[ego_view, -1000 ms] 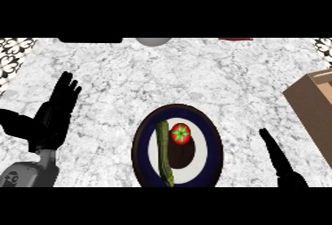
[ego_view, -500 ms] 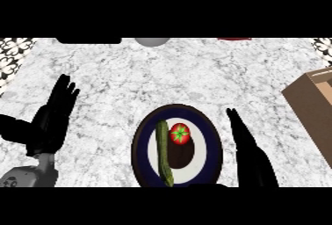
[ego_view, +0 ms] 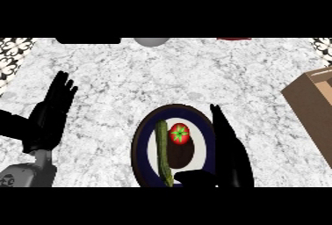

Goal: Pick the tomato from the plate and place it in the cardboard box

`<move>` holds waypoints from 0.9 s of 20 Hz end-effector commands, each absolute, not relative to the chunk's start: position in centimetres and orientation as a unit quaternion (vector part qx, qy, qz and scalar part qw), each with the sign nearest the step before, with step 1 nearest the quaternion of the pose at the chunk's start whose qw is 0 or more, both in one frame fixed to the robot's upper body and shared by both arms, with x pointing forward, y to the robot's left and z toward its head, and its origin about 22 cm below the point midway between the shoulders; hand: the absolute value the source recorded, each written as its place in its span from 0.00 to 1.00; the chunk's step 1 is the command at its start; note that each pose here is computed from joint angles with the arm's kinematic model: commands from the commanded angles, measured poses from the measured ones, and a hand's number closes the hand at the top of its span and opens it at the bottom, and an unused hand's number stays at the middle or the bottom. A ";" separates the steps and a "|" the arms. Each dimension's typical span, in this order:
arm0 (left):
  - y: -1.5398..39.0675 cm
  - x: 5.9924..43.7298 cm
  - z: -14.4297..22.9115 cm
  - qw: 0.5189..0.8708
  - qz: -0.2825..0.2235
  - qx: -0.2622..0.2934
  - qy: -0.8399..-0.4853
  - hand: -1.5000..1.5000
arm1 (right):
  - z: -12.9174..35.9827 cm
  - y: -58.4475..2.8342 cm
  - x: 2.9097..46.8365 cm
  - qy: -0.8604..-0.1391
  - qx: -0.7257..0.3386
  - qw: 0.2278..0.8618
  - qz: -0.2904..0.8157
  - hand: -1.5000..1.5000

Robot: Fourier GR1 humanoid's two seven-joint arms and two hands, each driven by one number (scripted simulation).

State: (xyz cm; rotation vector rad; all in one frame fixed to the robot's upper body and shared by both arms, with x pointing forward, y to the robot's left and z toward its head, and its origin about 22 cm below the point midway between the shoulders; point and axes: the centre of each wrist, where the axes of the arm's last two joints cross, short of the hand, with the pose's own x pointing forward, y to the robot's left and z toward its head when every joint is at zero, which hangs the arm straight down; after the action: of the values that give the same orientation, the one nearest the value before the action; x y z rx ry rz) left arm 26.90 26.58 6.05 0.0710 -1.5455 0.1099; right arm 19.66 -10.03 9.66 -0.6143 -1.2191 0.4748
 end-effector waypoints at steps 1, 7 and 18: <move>26.3 26.7 6.2 0.712 0.049 0.026 -0.700 0.50 | 10.5 -9.5 20.2 -0.553 -0.279 0.760 0.194 0.00; 26.0 27.9 7.1 0.714 0.054 0.033 -0.698 0.50 | 6.3 -7.6 21.0 -0.556 -0.299 0.751 0.194 0.00; 26.9 25.7 5.9 0.711 0.050 0.039 -0.700 0.50 | 6.0 -7.5 22.0 -0.537 -0.298 0.760 0.212 0.00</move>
State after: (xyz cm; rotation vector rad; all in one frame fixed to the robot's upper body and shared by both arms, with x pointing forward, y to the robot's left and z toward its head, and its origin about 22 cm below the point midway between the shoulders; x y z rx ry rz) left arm 26.12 26.33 6.03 0.0701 -1.5473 0.1052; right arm 22.12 -8.17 6.93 -0.6228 -1.1959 0.4645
